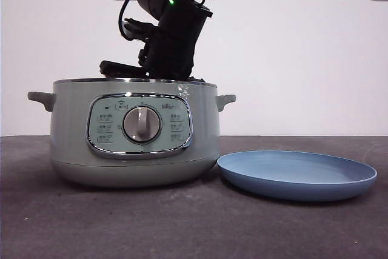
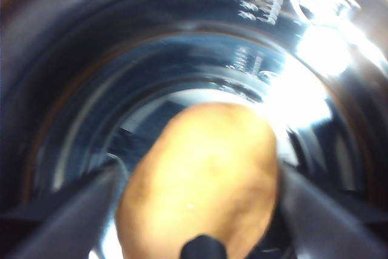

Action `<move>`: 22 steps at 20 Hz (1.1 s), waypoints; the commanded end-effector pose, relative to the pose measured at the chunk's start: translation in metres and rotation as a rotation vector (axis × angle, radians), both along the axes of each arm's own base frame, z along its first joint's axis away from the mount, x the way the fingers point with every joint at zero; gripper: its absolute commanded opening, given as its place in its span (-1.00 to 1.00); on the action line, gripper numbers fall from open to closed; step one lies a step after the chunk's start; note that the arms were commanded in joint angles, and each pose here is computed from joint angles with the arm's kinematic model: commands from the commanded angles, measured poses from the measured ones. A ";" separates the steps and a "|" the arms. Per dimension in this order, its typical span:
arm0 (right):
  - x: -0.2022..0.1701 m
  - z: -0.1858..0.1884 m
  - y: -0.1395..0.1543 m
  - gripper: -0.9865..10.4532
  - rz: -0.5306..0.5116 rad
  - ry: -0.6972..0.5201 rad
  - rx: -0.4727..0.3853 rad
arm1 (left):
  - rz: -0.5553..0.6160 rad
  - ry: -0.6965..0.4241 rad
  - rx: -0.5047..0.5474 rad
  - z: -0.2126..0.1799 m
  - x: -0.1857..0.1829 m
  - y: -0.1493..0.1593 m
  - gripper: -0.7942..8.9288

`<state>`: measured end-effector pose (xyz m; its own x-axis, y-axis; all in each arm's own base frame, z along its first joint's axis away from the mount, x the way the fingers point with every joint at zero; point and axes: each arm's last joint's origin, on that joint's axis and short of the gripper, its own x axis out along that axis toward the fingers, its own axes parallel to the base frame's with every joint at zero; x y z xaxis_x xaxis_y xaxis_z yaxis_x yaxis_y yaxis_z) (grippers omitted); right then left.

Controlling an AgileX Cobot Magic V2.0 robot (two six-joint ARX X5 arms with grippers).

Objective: Take the potato out from the steamer,put the potato on the plate,close the lid

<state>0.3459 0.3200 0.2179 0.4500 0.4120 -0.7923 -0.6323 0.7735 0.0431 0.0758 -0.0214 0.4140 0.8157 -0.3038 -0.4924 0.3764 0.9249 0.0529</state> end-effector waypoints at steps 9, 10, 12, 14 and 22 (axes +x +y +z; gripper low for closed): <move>-0.010 0.044 -0.010 -0.86 0.024 -0.084 0.043 | -0.004 -0.078 -0.017 0.010 -0.004 0.001 -0.85; -0.016 0.061 -0.015 -0.86 0.034 -0.114 0.058 | -0.005 -0.079 -0.018 0.010 -0.004 0.001 -0.85; -0.028 0.095 -0.029 -0.86 0.032 -0.158 0.084 | -0.006 -0.085 -0.020 0.011 -0.003 0.001 -0.85; -0.043 0.126 -0.050 -0.86 0.013 -0.215 0.060 | -0.007 -0.095 -0.023 0.012 -0.003 0.001 -0.85; -0.068 0.174 -0.148 -0.86 -0.155 -0.134 -0.090 | -0.052 -0.089 -0.046 0.012 0.001 -0.002 -0.85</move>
<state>0.2747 0.1688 0.3981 0.6206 0.2653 -0.7378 -0.4927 0.8640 -0.1038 0.0806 -0.0243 0.4158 0.8039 -0.3589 -0.4742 0.4213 0.9065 0.0281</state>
